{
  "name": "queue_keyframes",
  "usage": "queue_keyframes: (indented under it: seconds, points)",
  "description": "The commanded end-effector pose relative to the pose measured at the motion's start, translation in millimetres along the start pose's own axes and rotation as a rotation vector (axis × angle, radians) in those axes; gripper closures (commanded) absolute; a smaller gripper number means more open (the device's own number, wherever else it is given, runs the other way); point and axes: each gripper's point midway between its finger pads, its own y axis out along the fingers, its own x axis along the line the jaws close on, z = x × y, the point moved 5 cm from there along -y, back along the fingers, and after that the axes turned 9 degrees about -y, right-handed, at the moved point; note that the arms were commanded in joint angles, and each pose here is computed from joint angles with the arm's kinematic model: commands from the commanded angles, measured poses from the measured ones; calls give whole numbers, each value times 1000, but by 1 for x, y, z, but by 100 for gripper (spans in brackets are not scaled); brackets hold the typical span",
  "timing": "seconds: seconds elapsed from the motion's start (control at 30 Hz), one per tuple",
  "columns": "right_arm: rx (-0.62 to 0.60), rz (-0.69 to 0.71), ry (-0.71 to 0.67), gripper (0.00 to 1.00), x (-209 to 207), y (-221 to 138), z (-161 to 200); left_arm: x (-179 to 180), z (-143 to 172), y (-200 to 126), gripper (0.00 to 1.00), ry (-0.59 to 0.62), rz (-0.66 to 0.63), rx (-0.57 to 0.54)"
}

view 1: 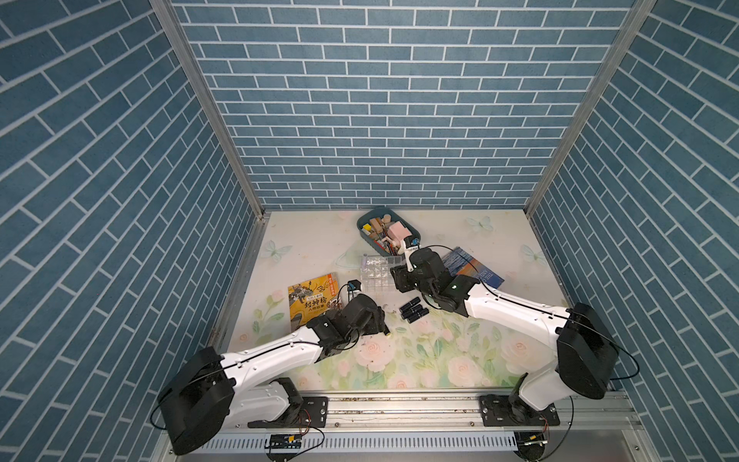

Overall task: Arrange the lipsticks in the organizer
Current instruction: Pick up the lipstick at the center of the board.

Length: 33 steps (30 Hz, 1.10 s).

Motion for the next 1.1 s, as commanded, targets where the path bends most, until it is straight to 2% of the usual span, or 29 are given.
queue_keyframes:
  seconds: [0.0,0.37,0.73,0.93,1.07]
  points:
    - [-18,30,51,44,-11,-12,5,1,4,3,25,-6,-81,-6]
    - [7,35,83,44,-18,-20,27,-16,15,23,30,57,-103,43]
    - [24,14,110,45,-17,-16,38,-12,18,43,39,137,-188,63]
    - [43,-11,117,46,-13,-16,45,-7,3,45,37,168,-240,50]
    - [100,-49,56,45,6,-12,63,-7,-13,33,30,118,-185,36]
